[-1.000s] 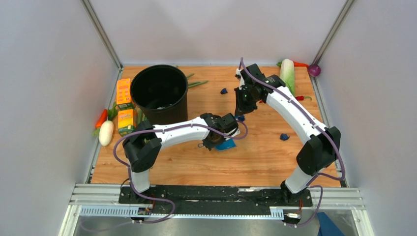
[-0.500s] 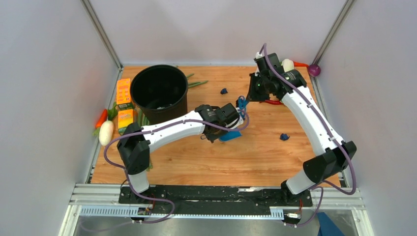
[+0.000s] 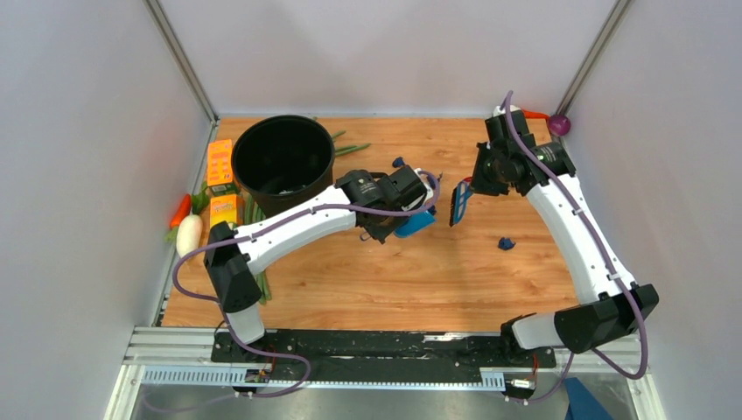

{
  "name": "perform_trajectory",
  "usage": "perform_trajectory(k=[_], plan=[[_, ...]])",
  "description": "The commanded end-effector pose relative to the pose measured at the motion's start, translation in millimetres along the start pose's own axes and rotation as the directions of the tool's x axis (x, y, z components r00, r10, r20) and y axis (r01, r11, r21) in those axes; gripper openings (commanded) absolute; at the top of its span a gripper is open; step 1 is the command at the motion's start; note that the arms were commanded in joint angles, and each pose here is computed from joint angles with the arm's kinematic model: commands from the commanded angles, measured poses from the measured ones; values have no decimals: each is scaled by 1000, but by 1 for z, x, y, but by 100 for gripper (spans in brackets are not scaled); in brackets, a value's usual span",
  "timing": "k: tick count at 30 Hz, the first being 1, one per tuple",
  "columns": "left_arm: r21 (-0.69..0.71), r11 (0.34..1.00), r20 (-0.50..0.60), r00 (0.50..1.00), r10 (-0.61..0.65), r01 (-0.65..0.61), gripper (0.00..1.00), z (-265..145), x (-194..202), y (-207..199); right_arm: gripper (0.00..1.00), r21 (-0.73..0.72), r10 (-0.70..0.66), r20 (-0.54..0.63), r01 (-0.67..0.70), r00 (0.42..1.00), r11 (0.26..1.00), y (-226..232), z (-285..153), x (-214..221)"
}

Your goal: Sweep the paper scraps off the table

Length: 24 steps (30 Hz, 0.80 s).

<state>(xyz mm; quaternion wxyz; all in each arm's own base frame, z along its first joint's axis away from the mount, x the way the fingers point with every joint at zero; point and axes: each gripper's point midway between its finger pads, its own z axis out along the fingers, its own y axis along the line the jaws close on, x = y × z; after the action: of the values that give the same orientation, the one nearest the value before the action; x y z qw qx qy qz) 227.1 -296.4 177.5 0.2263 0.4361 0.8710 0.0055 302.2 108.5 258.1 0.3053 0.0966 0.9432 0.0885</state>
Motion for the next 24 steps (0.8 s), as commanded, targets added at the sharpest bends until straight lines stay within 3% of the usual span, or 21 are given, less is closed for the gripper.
perform_trajectory(k=[1,14,24], plan=[[16,990,88,986,-143,142,0,-42,-15,6,0,-5,48,13,-47,999,999,-6,-14,6],[156,923,184,907,-378,353,0,-98,-49,9,0,-42,55,-19,-56,998,998,-11,-23,31],[206,861,258,823,-506,464,0,-122,-49,25,0,-87,44,-53,-48,998,995,-9,-27,47]])
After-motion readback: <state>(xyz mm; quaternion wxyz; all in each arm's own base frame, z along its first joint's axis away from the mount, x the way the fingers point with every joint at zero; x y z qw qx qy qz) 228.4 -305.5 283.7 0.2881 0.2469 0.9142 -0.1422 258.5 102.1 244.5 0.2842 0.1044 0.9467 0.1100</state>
